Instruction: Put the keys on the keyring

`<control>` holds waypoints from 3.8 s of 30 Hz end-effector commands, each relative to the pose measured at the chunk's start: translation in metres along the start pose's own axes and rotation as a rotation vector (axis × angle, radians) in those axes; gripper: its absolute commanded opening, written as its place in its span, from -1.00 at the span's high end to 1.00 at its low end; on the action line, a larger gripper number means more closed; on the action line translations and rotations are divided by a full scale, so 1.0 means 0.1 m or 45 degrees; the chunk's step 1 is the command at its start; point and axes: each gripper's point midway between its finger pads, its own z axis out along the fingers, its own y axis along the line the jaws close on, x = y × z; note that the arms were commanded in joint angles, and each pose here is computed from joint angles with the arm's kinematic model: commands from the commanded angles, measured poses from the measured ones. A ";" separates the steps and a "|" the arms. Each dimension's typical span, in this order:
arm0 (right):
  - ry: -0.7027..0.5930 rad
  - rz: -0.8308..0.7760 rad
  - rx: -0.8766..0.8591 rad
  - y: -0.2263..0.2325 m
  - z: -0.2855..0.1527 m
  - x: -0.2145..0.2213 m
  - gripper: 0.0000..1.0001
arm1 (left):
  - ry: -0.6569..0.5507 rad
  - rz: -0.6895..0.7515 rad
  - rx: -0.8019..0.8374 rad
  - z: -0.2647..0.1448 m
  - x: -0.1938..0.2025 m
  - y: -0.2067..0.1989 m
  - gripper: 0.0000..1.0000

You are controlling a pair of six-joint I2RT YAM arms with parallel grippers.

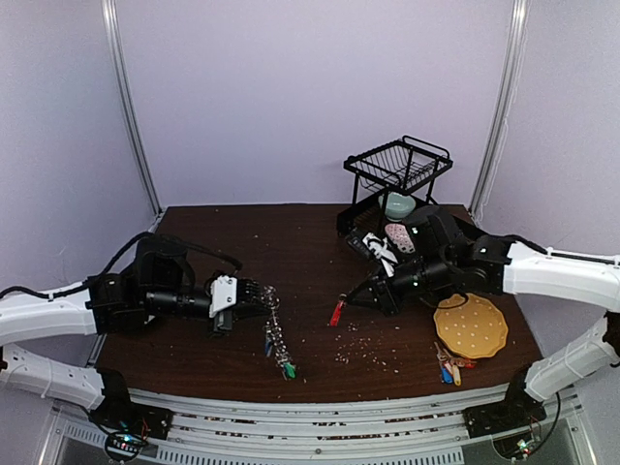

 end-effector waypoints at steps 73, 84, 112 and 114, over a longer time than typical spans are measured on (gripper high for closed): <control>-0.169 -1.606 0.127 1.12 0.21 -0.38 1.00 | -0.321 -0.193 0.131 -0.04 -0.71 0.08 1.00; -0.153 -1.589 0.140 1.07 0.22 -0.31 1.00 | -0.363 -0.164 0.092 -0.10 -0.73 0.08 1.00; 0.028 -0.074 0.040 0.26 1.12 0.32 0.15 | -0.018 -0.393 -0.622 -0.64 0.18 1.02 1.00; 0.066 0.089 0.178 0.11 1.20 0.33 0.25 | -0.020 -0.398 -0.624 -0.64 0.18 1.03 1.00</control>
